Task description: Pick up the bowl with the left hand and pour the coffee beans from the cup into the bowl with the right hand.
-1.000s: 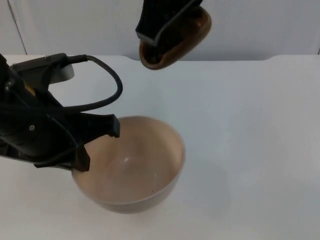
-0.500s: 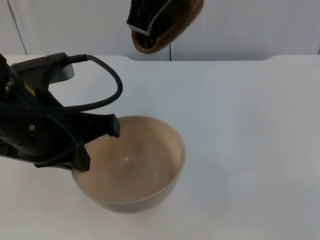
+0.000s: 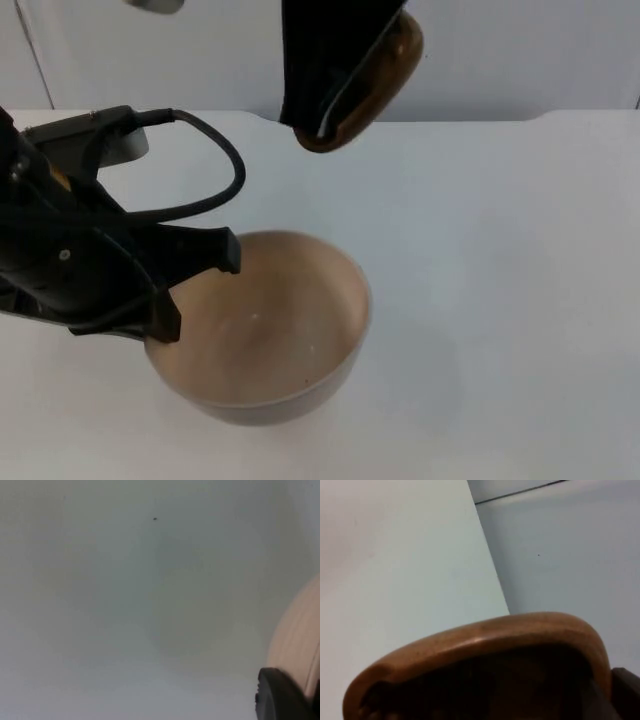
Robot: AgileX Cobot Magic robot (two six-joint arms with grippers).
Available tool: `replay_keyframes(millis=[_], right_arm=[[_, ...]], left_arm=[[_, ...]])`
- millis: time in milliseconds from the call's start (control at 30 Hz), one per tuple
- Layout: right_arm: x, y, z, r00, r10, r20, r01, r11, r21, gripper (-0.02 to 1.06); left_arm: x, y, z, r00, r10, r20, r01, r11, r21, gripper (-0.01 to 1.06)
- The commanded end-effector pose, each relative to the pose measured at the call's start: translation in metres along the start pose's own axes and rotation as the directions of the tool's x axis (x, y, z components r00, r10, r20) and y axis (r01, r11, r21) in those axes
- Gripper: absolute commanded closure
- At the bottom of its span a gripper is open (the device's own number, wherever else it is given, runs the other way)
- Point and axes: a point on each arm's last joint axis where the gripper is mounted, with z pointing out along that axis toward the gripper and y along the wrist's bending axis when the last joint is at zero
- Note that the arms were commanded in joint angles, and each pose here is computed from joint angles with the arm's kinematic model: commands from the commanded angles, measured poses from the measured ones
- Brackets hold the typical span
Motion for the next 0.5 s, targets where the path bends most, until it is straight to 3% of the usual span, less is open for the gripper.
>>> replay_keyframes(millis=[0,467], right_arm=[[-0.002,-0.001,-0.008,0.999,0.005,0.035,-0.007,0.999,0.052,1.04],[-0.005,0.023,-0.023,0.981,-0.154,0.121,0.12,0.962,0.247,1.04]], left_arm=[[-0.002,-0.003,0.0,1.0,-0.005,0.01,0.004,1.0,0.012,1.05],[-0.002,-0.004,0.0,1.0,-0.007,0.011,0.007,1.0,0.013,1.05]])
